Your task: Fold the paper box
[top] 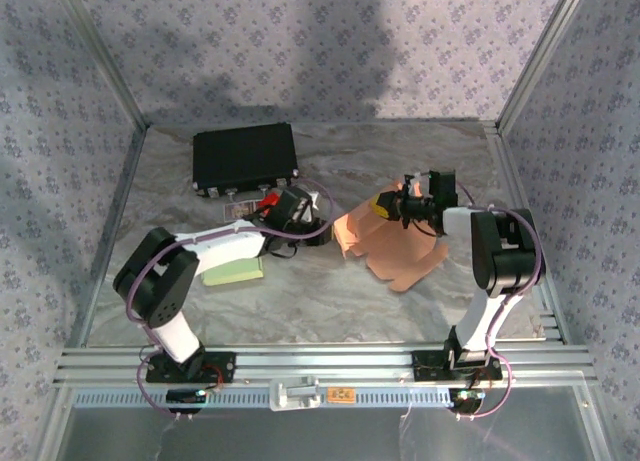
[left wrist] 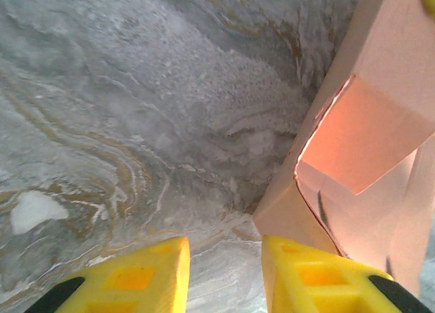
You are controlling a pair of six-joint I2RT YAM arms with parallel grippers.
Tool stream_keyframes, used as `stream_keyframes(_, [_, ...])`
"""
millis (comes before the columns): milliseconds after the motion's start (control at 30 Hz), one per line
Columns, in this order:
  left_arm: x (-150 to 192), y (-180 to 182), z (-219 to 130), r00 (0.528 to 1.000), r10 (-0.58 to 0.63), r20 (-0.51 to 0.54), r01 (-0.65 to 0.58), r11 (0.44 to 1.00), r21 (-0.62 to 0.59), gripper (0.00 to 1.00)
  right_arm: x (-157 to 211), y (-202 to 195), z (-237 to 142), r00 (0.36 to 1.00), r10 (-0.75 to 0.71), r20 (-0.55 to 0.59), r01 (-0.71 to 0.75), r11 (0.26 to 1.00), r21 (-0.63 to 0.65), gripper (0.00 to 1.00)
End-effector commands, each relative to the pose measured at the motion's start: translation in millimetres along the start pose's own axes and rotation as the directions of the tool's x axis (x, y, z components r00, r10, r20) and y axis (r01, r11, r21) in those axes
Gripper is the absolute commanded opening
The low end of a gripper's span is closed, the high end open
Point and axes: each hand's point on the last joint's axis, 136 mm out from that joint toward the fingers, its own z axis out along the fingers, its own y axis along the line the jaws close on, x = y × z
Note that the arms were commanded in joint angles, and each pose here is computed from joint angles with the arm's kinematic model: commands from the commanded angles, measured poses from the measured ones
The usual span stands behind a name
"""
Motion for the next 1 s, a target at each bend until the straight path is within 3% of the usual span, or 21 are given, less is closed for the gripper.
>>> stream_keyframes(0, [-6.4, -11.7, 10.2, 0.994, 0.113, 0.002, -0.113, 0.994, 0.002, 0.34, 5.6, -4.1, 0.9, 0.999, -0.027, -0.022, 0.026, 1.000, -0.006, 0.00])
stream_keyframes(100, [-11.9, 3.6, -0.5, 0.996, 0.092, 0.017, -0.090, 0.990, -0.106, 0.34, 4.0, 12.5, 5.7, 0.999, -0.036, -0.018, 0.036, 0.999, -0.028, 0.00])
stream_keyframes(233, [-31.2, 34.4, -55.6, 0.989, 0.035, 0.147, 0.009, 0.959, -0.284, 0.36, 2.9, 47.1, 21.8, 0.997, -0.078, -0.015, 0.076, 0.995, -0.062, 0.00])
stream_keyframes(333, [-35.6, 53.4, -94.3, 0.975, -0.011, 0.222, 0.085, 0.942, -0.326, 0.38, 9.1, 66.7, 44.7, 0.994, -0.107, -0.038, 0.103, 0.991, -0.083, 0.00])
stream_keyframes(500, [-23.3, 89.3, -132.0, 0.960, -0.106, 0.257, 0.186, 0.932, -0.311, 0.38, 17.3, 78.5, 81.6, 0.989, -0.127, -0.071, 0.117, 0.983, -0.139, 0.00])
stream_keyframes(600, [-13.9, 99.6, -138.3, 0.958, -0.124, 0.257, 0.195, 0.942, -0.273, 0.38, 20.1, 70.7, 89.1, 0.986, -0.133, -0.097, 0.116, 0.980, -0.161, 0.00])
stream_keyframes(733, [-3.5, 101.4, -130.0, 0.970, -0.116, 0.213, 0.168, 0.955, -0.245, 0.38, 21.5, 39.6, 92.7, 0.988, -0.090, -0.128, 0.078, 0.993, -0.094, 0.00])
stream_keyframes(967, [-0.4, 103.3, -107.3, 0.983, -0.100, 0.153, 0.132, 0.966, -0.221, 0.38, 20.2, 31.4, 99.8, 0.986, -0.078, -0.148, 0.074, 0.997, -0.026, 0.00])
